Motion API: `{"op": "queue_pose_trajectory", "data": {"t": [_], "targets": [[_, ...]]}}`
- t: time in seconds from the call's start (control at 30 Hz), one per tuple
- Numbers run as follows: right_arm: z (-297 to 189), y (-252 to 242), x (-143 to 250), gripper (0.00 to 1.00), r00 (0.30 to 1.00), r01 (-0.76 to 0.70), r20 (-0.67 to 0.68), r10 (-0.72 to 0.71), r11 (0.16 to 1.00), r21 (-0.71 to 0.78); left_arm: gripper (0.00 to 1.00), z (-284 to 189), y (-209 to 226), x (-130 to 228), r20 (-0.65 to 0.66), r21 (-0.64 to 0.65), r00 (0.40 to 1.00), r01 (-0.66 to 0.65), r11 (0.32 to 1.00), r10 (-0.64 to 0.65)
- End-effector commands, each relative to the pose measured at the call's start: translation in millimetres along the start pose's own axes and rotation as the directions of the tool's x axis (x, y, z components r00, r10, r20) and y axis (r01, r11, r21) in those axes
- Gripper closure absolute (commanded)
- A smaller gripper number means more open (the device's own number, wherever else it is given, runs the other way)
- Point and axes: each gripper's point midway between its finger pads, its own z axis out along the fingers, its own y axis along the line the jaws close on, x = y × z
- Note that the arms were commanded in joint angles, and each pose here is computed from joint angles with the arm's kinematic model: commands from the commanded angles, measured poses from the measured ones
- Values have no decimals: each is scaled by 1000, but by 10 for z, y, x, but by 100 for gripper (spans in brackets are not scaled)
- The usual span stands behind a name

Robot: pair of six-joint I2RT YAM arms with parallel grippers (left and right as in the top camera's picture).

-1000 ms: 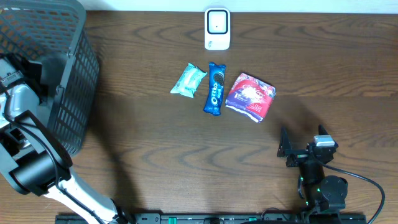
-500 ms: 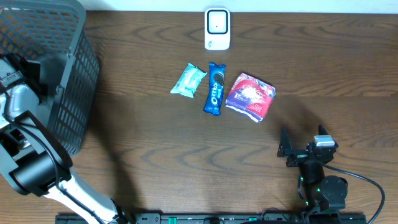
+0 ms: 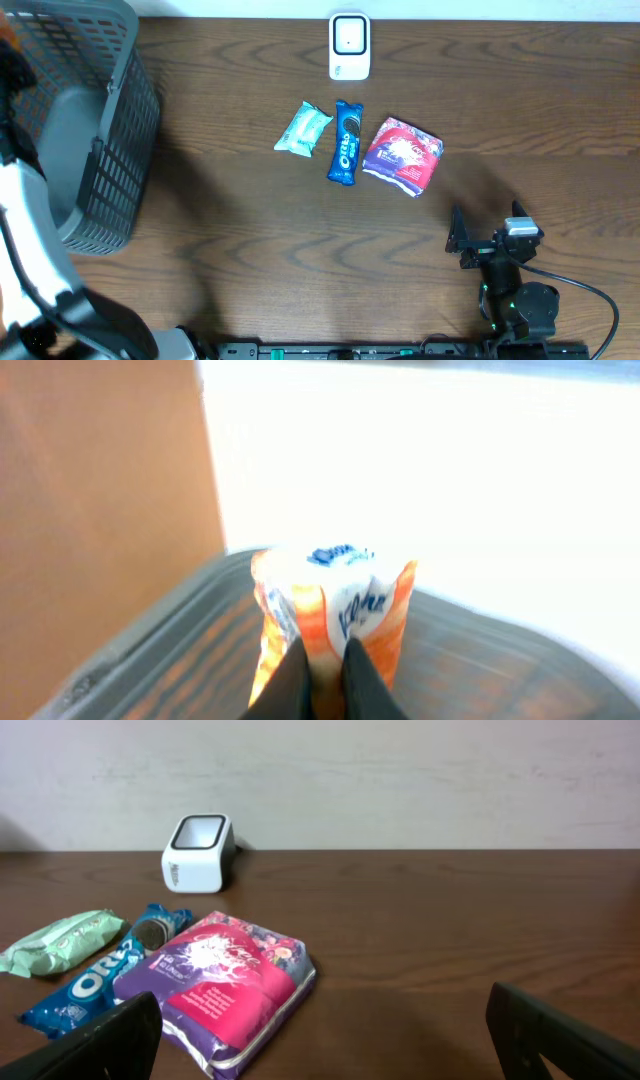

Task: Scan the item barcode
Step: 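Lift the tissue pack out of the basket with the left gripper, then carry the tissue pack to the scanner with the left gripper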

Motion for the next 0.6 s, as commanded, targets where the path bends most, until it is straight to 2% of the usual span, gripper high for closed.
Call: {"op": "queue_pose_trajectory", "data": {"t": [0.0, 0.03, 0.1, 0.23, 0.33, 0.43, 0.57], "targets": [[-2, -25, 7, 1, 1000, -14, -1, 14, 1000, 10, 93, -283, -713, -479, -12, 319, 900, 416, 851, -435], [-2, -25, 7, 1, 1000, -14, -1, 14, 1000, 10, 93, -354, -886, -593, -29, 366, 864, 478, 799, -503], [-2, -24, 7, 1, 1000, -14, -1, 14, 1000, 10, 93, -474, -1264, -719, -74, 442, 826, 530, 724, -559], [-2, -25, 7, 1, 1000, -14, -1, 14, 1000, 10, 93, -721, -2238, -661, -183, 584, 858, 488, 649, -480], [-2, -25, 7, 1, 1000, -14, -1, 14, 1000, 10, 92, -926, -3021, -277, -305, 646, 890, 456, 612, -340], [-2, -25, 7, 1, 1000, -14, -1, 14, 1000, 10, 93, -1067, -3611, 196, -382, 641, 899, 424, 639, -213], [-2, -25, 7, 1, 1000, -14, -1, 14, 1000, 10, 93, -1283, -4280, 838, -467, 638, 882, 388, 665, -67]]}}
